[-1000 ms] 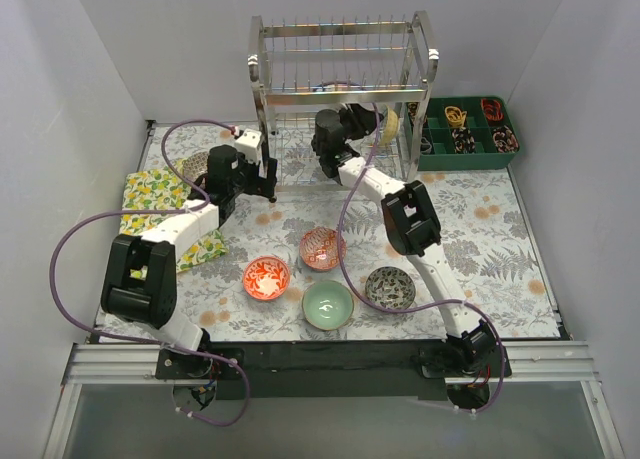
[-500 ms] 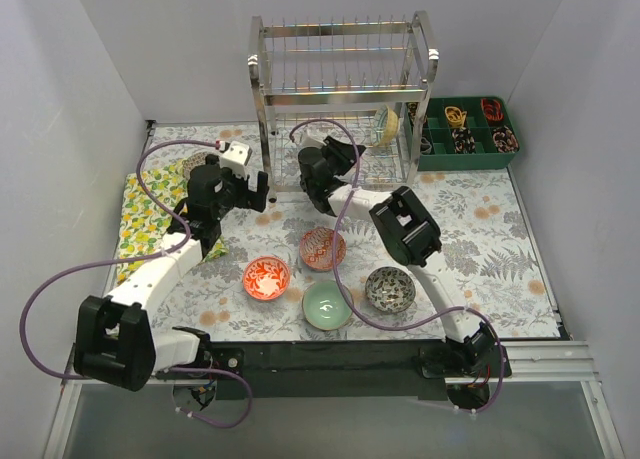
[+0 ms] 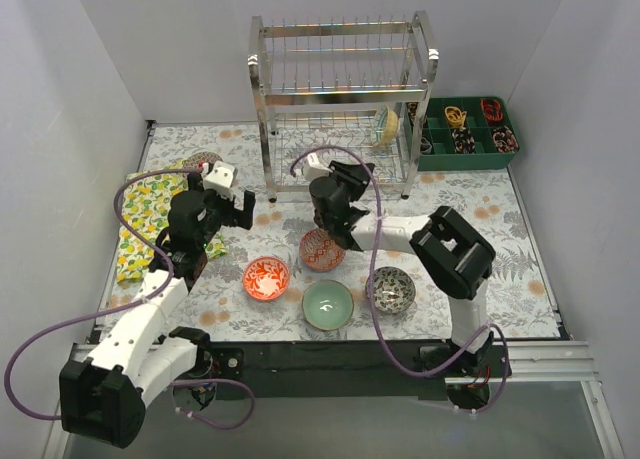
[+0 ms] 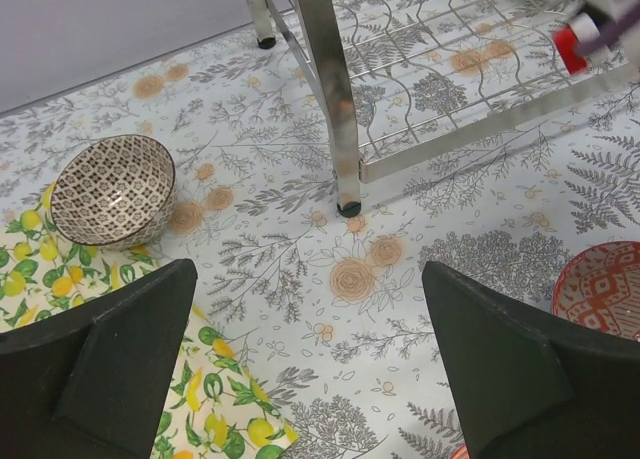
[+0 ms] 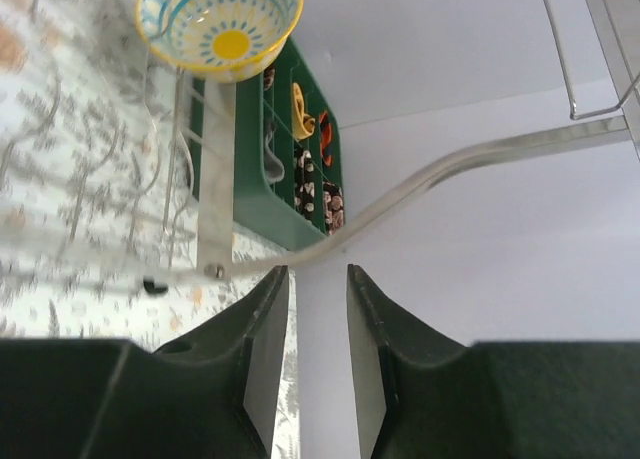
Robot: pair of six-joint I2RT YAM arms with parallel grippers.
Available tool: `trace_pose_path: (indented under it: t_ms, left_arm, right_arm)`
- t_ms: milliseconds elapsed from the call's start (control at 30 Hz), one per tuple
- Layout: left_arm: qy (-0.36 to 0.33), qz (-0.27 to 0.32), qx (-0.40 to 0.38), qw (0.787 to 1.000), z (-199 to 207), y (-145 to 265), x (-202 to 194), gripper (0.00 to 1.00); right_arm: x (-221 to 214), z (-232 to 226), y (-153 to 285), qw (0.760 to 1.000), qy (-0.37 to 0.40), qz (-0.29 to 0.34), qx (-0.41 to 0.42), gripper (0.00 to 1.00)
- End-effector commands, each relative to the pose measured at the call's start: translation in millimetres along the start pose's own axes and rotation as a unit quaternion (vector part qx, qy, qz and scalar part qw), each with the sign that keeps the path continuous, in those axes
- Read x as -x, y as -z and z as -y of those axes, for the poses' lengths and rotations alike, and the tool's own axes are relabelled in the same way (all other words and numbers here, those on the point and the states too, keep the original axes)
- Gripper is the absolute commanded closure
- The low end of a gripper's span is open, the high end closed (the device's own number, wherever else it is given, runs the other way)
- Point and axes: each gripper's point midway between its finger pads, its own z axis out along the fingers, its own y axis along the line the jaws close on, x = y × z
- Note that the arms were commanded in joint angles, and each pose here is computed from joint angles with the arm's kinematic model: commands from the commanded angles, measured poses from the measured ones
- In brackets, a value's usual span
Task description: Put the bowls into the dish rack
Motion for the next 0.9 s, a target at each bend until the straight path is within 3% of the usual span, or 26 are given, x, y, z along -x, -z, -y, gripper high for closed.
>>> trace_pose_path:
  t_ms: [0,33,100,133,167,200,267,300,367,400,433,500,533,667,800,867]
  left_arm:
    - [-0.016,0.021,0.020,0.999,-9,20,5,0.02]
    - [-0.017,0.024,0.020,0.999,-9,22,5,0.02]
    - [-0.022,0.021,0.019,0.999,-9,29,-1,0.02]
    - [-0.023,0.021,0.019,0.999,-9,31,-2,0.02]
    - [-0.026,0.028,0.020,0.999,-8,34,-1,0.02]
    - [-0.027,0.029,0.021,0.999,-9,35,-2,0.02]
    - [-0.026,0.026,0.022,0.999,-9,36,-9,0.02]
    - [-0.025,0.025,0.022,0.999,-8,37,-11,0.02]
    - [-0.023,0.020,0.015,0.999,-6,38,-14,0.02]
    - [-0.022,0.018,0.013,0.999,-6,38,-13,0.02]
    - [-0.023,0.016,0.012,1.000,-6,38,-13,0.02]
    - [-0.029,0.012,0.012,0.999,-7,39,-12,0.02]
    - [-0.033,0.009,0.011,0.999,-7,37,-13,0.02]
    - [-0.046,0.002,0.018,0.999,-11,35,-17,0.02]
    - [-0.052,-0.014,0.020,0.998,-13,31,-26,0.02]
    - [-0.053,-0.023,0.017,0.998,-12,28,-31,0.02]
  right_arm:
    - [-5,17,44,0.998,0.020,0.058,0.032,0.61]
    - [-14,9,53,0.994,0.069,0.061,0.062,0.58]
    - [-3,5,77,0.982,0.015,0.099,0.162,0.41]
    - [-3,-5,91,0.965,0.011,0.103,0.240,0.02]
    - [-32,-14,112,0.941,0.036,0.056,0.331,0.02]
    - [-21,-10,125,0.927,0.008,0.064,0.370,0.02]
    - [-27,1,139,0.922,-0.017,0.068,0.382,0.02]
    - [-33,-2,145,0.914,-0.026,0.069,0.398,0.13]
    - [-40,8,151,0.905,-0.065,0.063,0.415,0.19]
    - [-42,-1,163,0.876,-0.075,0.067,0.472,0.29]
    - [-43,6,170,0.861,-0.092,0.074,0.494,0.32]
    - [-50,7,184,0.830,-0.131,0.062,0.538,0.28]
    - [-57,13,186,0.827,-0.151,0.055,0.539,0.25]
    - [-85,11,191,0.779,-0.240,-0.028,0.578,0.12]
    - [-148,-3,166,0.724,-0.312,-0.174,0.590,0.18]
    - [-177,-14,167,0.708,-0.324,-0.231,0.583,0.21]
